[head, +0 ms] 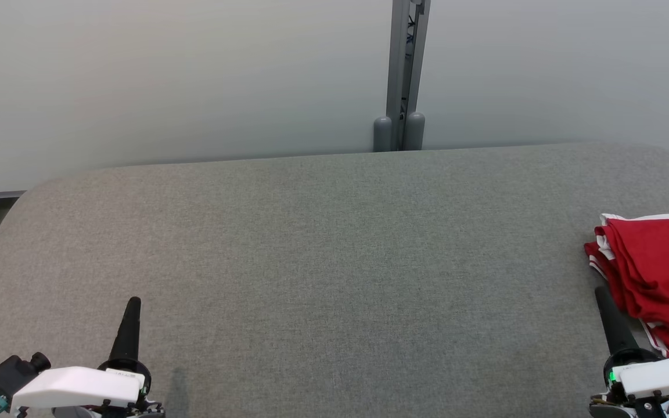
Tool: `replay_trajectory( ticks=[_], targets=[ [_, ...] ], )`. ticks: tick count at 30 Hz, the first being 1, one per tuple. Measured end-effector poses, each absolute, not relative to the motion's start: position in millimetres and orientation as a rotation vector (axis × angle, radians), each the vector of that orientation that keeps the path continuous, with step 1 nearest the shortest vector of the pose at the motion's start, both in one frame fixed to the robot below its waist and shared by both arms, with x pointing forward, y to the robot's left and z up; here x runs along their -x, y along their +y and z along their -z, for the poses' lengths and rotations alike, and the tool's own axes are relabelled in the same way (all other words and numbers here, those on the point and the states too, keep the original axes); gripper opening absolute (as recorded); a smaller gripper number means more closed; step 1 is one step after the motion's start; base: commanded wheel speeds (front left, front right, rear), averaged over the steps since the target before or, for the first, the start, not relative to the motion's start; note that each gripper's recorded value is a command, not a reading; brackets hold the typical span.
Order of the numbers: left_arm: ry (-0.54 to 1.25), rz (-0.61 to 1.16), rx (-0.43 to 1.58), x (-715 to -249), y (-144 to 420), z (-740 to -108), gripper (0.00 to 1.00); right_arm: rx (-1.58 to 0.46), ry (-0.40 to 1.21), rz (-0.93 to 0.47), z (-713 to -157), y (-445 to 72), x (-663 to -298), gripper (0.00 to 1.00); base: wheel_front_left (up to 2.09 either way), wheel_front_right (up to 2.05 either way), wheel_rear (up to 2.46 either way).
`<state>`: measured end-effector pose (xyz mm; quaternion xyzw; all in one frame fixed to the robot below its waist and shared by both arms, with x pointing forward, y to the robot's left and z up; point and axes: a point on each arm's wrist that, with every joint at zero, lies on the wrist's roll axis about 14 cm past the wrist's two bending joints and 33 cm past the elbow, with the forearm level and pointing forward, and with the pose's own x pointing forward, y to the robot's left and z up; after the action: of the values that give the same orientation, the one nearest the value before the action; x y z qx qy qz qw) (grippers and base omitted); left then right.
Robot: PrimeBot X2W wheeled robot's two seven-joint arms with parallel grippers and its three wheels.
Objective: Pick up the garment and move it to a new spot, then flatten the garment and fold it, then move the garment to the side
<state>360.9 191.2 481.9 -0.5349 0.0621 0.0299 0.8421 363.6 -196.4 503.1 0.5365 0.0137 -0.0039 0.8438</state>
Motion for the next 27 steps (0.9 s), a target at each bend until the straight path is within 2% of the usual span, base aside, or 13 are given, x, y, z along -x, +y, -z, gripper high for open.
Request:
replay_trajectory(
  ticks=[27],
  targets=[
    [0.074, -0.038, 1.384, -375.4, 194.9, -492.8, 0.00, -1.385, 0.014, 0.006, -505.6, -197.9, -377.9, 0.00, 0.00, 0.00, 0.00]
  ],
)
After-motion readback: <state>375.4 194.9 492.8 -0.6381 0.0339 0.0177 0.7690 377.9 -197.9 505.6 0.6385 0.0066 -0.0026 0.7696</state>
